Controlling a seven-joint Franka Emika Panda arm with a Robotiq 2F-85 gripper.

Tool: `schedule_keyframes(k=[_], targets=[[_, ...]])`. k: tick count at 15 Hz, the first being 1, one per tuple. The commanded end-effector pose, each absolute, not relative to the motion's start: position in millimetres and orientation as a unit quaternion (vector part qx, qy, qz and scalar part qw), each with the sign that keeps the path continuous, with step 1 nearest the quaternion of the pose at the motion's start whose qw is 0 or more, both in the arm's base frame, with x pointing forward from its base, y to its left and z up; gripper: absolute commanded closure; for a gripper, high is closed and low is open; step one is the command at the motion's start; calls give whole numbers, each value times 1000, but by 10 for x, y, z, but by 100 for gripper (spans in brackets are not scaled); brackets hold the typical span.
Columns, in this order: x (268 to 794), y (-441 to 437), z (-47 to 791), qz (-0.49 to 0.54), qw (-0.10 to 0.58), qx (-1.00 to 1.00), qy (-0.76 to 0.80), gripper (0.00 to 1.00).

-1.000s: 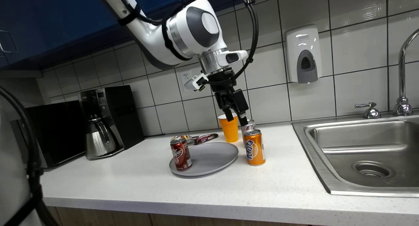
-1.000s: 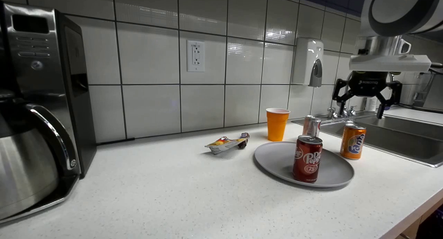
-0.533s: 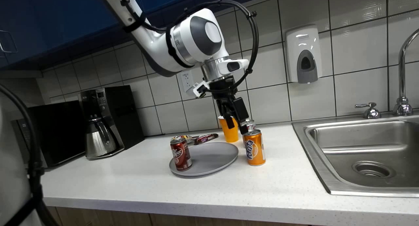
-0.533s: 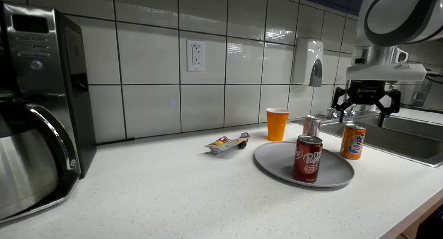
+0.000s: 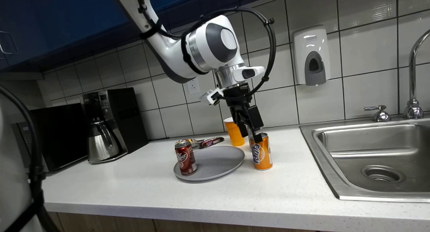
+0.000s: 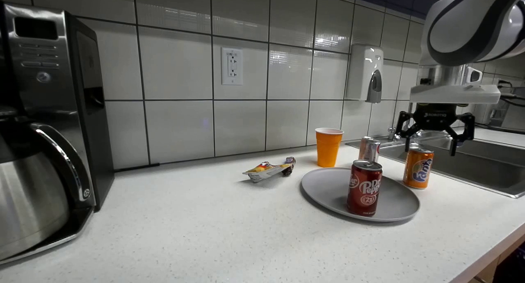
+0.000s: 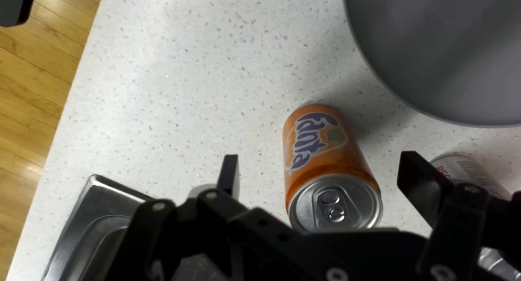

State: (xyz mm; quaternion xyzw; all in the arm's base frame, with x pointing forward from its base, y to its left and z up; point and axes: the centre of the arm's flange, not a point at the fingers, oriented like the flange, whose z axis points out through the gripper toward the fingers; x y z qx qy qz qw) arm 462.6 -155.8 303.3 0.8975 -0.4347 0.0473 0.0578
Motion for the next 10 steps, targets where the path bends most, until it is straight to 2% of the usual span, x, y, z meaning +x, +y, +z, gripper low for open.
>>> schedule_keyframes(k=[1, 10], targets=[[4833, -1646, 3003, 36, 67, 901, -427, 0], [5096, -1765, 2845, 29, 71, 904, -420, 0]])
